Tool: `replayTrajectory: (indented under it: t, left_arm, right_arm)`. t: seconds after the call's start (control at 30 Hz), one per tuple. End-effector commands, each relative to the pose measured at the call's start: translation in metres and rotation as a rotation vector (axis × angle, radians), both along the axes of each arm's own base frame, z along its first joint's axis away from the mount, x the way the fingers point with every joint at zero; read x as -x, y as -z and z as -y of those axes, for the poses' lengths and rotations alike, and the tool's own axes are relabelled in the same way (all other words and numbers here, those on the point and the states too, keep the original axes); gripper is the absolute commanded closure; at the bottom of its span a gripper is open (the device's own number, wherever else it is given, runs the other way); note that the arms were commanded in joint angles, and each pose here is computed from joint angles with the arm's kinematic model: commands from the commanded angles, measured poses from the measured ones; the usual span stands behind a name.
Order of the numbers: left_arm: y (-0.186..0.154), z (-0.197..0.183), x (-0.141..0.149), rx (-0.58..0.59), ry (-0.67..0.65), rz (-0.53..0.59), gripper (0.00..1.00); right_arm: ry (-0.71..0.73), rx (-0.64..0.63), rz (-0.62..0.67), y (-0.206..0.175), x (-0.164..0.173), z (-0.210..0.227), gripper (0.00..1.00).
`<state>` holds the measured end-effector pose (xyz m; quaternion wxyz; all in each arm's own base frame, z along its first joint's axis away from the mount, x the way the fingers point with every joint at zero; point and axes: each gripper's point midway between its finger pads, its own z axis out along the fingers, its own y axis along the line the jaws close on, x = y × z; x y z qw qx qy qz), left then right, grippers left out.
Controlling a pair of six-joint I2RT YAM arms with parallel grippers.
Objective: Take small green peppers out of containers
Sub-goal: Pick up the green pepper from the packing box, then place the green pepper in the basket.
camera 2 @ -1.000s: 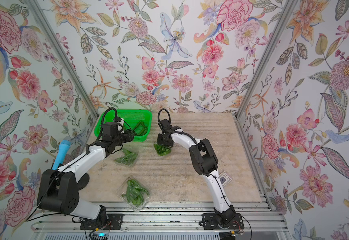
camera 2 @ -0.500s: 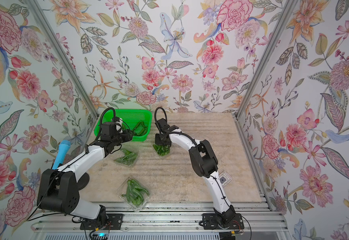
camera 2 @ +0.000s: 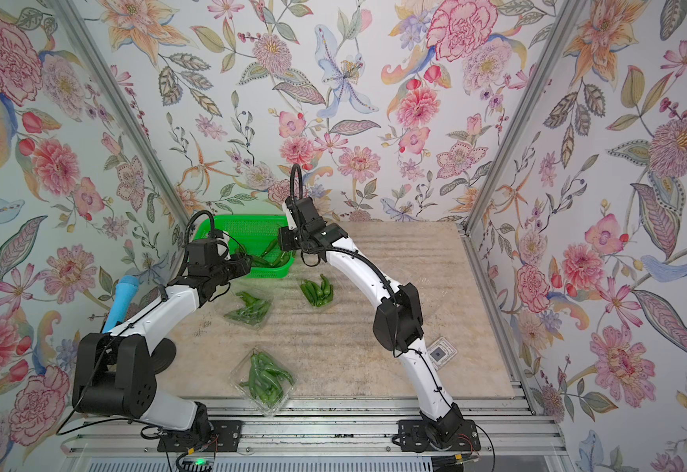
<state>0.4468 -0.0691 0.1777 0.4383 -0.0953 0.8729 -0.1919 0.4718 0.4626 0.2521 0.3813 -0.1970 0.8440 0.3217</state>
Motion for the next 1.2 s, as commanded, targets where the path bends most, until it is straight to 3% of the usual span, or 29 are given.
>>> replayTrajectory:
  t: [0.0,0.2,0.37,0.5,0.7,0.77,0.93,1.17]
  left_arm:
    - [-0.005,-0.002,0.004,0.017,0.005,0.022,0.54]
    - [-0.003,-0.001,0.010,0.024,0.012,0.027,0.54]
    - [0.000,0.000,0.015,0.010,0.031,0.026,0.51]
    - [0.002,0.000,0.017,-0.001,0.034,0.019,0.51]
    - [0.004,0.026,0.021,-0.044,0.104,-0.004,0.50]
    - [0.002,0.050,0.023,-0.061,0.159,-0.019,0.49]
    - [0.020,0.124,0.033,-0.104,0.288,-0.137,0.52]
    - [0.053,0.176,0.030,-0.102,0.313,-0.240,0.53]
  right_arm:
    - [-0.080,0.005,0.025,0.027,-0.010,-0.022,0.97]
    - [-0.066,-0.079,0.022,0.059,-0.041,-0.031,0.94]
    - [-0.084,-0.094,0.017,0.084,-0.055,-0.030,0.66]
    - [-0.100,-0.113,0.082,0.066,-0.063,-0.025,0.50]
    - [-0.128,-0.119,0.204,0.015,-0.059,-0.016,0.46]
    - [-0.071,-0.084,0.226,0.002,-0.069,0.010,0.46]
    - [0.076,0.076,0.260,-0.009,-0.044,0.066,0.46]
    - [0.385,0.098,0.105,0.023,-0.008,0.200,0.46]
